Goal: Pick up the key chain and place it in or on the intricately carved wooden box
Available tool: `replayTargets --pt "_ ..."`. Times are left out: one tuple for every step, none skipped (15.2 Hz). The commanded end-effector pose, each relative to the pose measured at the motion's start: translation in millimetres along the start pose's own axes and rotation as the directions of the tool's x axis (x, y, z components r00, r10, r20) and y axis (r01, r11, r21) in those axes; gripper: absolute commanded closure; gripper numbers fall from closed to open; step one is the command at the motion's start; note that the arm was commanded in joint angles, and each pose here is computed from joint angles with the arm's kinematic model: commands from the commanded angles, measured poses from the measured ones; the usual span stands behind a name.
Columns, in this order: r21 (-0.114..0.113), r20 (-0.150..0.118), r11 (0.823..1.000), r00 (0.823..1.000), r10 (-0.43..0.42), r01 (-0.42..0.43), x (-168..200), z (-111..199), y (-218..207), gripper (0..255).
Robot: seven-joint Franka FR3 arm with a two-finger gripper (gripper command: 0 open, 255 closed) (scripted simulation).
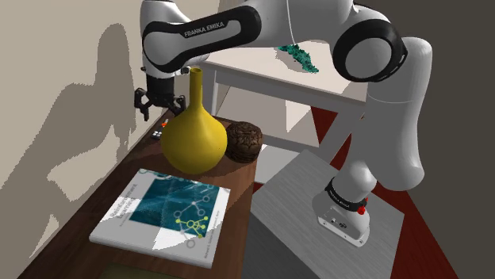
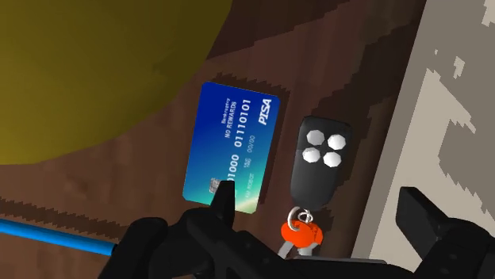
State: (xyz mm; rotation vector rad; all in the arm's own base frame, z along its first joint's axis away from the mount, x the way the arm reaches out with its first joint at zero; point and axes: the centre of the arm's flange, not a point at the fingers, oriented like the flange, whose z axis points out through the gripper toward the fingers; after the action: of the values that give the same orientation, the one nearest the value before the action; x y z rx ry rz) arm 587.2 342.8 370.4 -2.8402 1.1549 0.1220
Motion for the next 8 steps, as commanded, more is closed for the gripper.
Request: replayTargets --pt "0.012 -0.034 1.0 0.999 0.009 -0.009 10.7 29.8 -3.0 0" --pt "0.012 -0.033 1.0 0.999 0.01 -0.009 10.5 30.0 1.3 255" --pt "0.012 -0.033 1.0 0.999 0.01 -0.009 9.7 28.9 -1.3 255" --pt "0.012 -0.032 1.0 0.999 0.01 -0.009 9.8 25.7 0.6 255" --pt "0.011 -0.032 1.0 0.999 0.01 -0.009 12.0 26.9 -2.9 255" --pt "0.011 -0.032 1.0 0.999 0.009 -0.009 8.2 29.9 -3.6 255" --pt "0.011 -0.032 1.0 0.999 0.01 -0.01 18.2 23.2 -1.7 255" --pt "0.012 -0.032 1.0 0.999 0.01 -0.01 19.0 20.9 1.8 255"
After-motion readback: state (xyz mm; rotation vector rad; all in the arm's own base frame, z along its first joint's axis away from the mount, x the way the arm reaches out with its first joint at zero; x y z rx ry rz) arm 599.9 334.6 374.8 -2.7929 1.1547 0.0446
